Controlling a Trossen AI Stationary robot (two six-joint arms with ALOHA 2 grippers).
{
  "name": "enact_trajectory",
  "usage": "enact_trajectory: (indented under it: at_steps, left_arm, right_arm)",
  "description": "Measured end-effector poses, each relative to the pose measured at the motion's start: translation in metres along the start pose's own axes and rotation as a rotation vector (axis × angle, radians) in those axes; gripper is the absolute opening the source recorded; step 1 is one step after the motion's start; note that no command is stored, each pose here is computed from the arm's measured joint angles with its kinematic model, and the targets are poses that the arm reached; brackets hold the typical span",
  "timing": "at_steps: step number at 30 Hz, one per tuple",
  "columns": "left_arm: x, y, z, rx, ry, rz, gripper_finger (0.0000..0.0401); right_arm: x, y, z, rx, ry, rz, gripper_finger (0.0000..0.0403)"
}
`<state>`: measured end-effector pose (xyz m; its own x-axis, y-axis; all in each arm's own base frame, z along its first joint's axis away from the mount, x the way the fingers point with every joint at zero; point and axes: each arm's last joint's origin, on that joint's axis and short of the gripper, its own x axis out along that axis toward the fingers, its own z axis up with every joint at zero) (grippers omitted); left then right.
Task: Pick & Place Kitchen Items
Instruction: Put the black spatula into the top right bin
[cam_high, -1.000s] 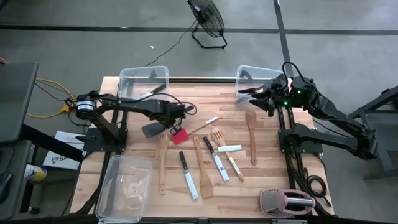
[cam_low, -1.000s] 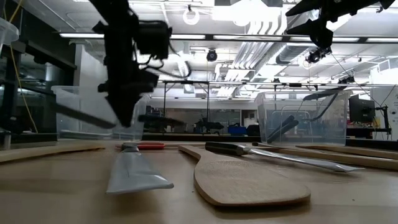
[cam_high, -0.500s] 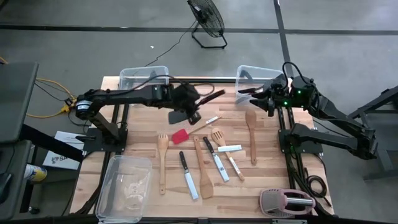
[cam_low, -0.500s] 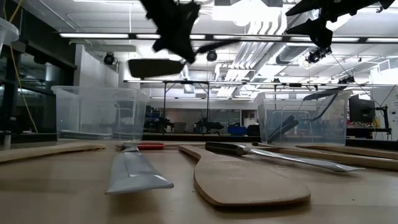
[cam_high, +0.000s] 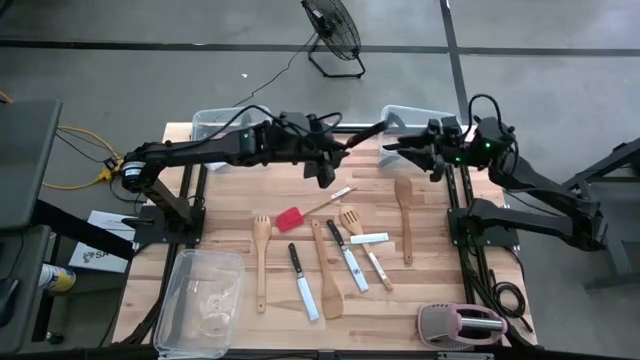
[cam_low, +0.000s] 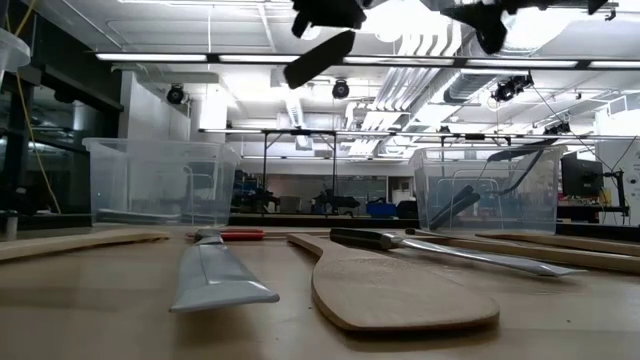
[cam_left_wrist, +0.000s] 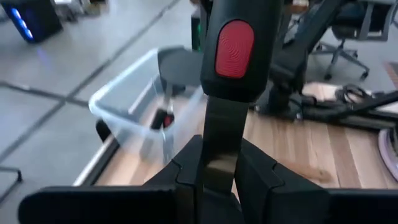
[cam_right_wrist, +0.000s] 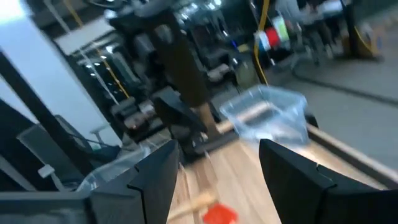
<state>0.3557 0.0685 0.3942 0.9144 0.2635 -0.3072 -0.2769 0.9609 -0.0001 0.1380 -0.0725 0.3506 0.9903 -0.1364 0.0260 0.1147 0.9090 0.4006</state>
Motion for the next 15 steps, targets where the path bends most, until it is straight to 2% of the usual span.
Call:
enact_trajectory:
  at_steps: [8, 11, 15]
  left_arm:
    - [0.0, 0.0, 0.006, 0.02, -0.066, 0.001, 0.0059]
    - [0.0, 0.0, 0.006, 0.02, -0.063, 0.001, 0.0059]
    - [0.0, 0.0, 0.006, 0.02, -0.063, 0.001, 0.0059]
  right_arm:
    - [0.028, 0.004, 0.003, -0.26, -0.086, 0.101, 0.0217]
    - [0.04, 0.005, 0.004, -0.307, -0.133, 0.137, 0.0218]
    - [0.052, 0.006, 0.005, -0.344, -0.217, 0.109, 0.0218]
